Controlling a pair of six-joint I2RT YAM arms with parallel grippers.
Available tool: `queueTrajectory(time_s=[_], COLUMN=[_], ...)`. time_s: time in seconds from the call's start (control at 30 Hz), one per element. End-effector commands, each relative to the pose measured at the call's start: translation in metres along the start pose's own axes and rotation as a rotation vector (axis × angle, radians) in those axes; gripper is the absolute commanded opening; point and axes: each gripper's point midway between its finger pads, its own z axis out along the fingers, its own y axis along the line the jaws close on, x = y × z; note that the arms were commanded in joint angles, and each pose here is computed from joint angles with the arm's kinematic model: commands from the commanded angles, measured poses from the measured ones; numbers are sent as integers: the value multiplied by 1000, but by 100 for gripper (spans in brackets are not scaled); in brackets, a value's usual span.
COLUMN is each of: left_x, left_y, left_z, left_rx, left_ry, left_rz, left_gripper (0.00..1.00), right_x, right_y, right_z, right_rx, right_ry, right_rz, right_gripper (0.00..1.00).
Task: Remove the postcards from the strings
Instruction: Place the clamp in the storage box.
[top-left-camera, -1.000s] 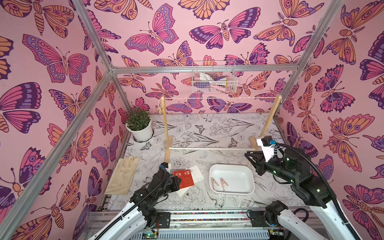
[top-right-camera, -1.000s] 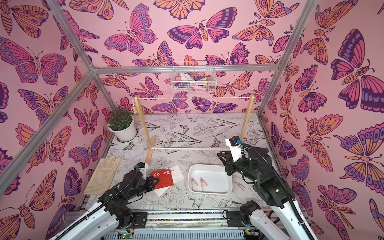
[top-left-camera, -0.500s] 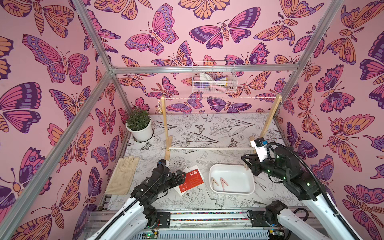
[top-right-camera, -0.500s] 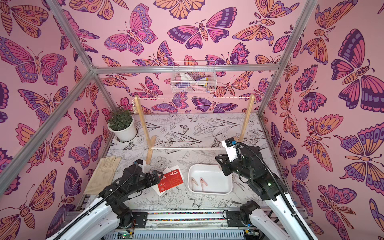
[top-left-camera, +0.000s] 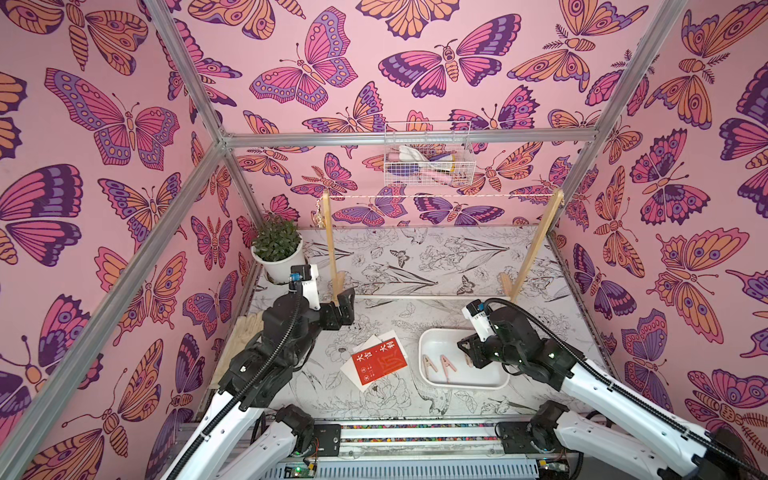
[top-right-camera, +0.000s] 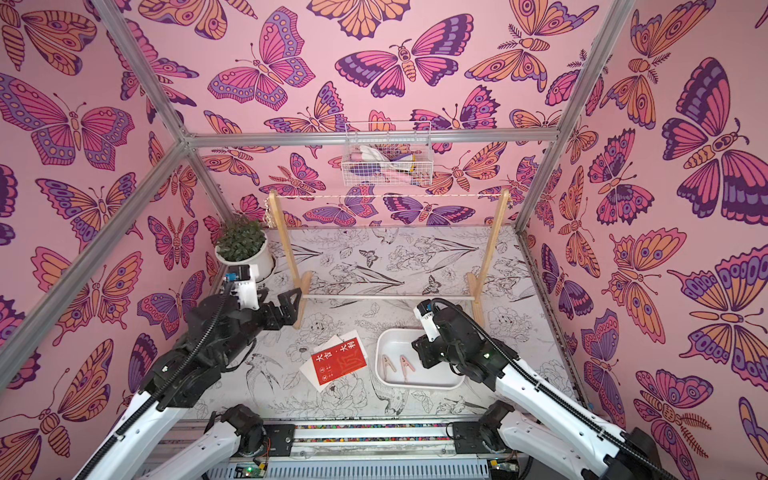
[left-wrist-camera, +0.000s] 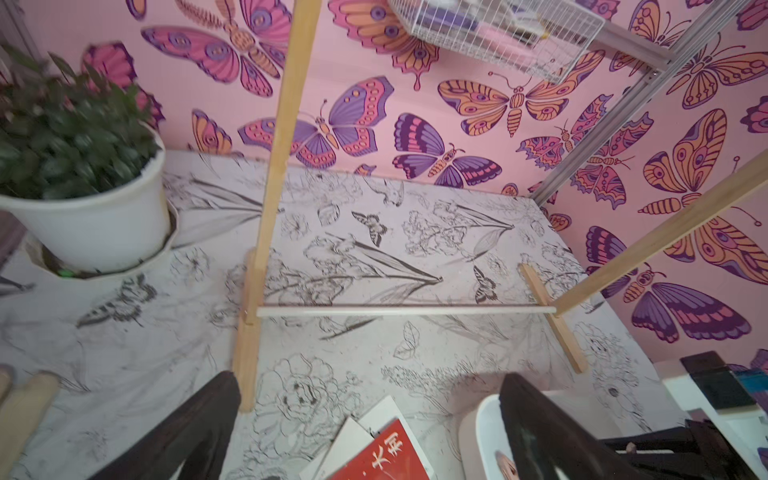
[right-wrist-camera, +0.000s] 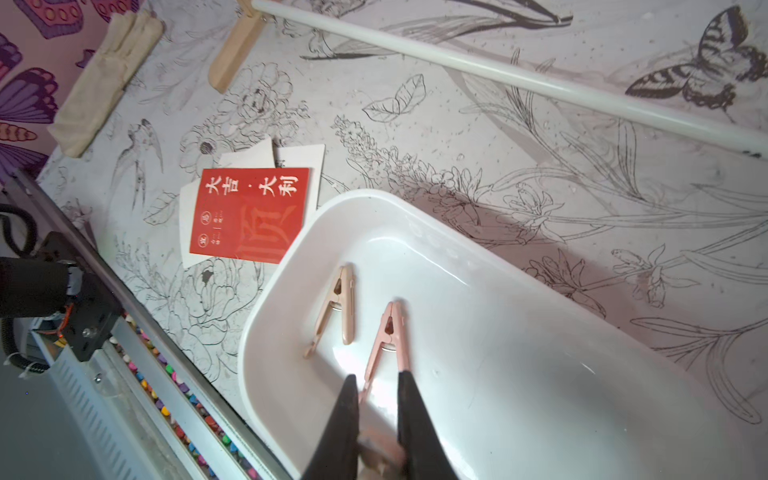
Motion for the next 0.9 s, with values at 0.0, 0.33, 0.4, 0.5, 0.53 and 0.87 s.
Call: queueTrajectory(time_s=[0.0, 0.33, 0.4, 0.5, 0.53, 0.87], left_x=[-26, -37, -40, -43, -44, 26], left_y=[7, 21, 25, 36, 42, 166], left_z=[-1, 12, 16, 25, 29, 81], left_rx=[-59, -99, -114, -150, -162, -470], left_ry=[-82, -92, -99, -108, -113, -47], left_rz=[136, 180, 181, 177, 170, -76], left_gripper=[100, 100, 100, 100, 100, 100], right_x=[-8, -10, -15, -34, -45, -143], right_y=[-5, -20, -20, -18, -18, -76], right_z=[5, -4, -9, -23, -31, -105], right_rx=[38, 122, 133, 152, 168, 638], right_ry=[-45, -75, -95, -153, -192, -718], right_rz=[24, -18, -29, -64, -78, -218], right_gripper=[9, 57, 59, 60, 60, 73])
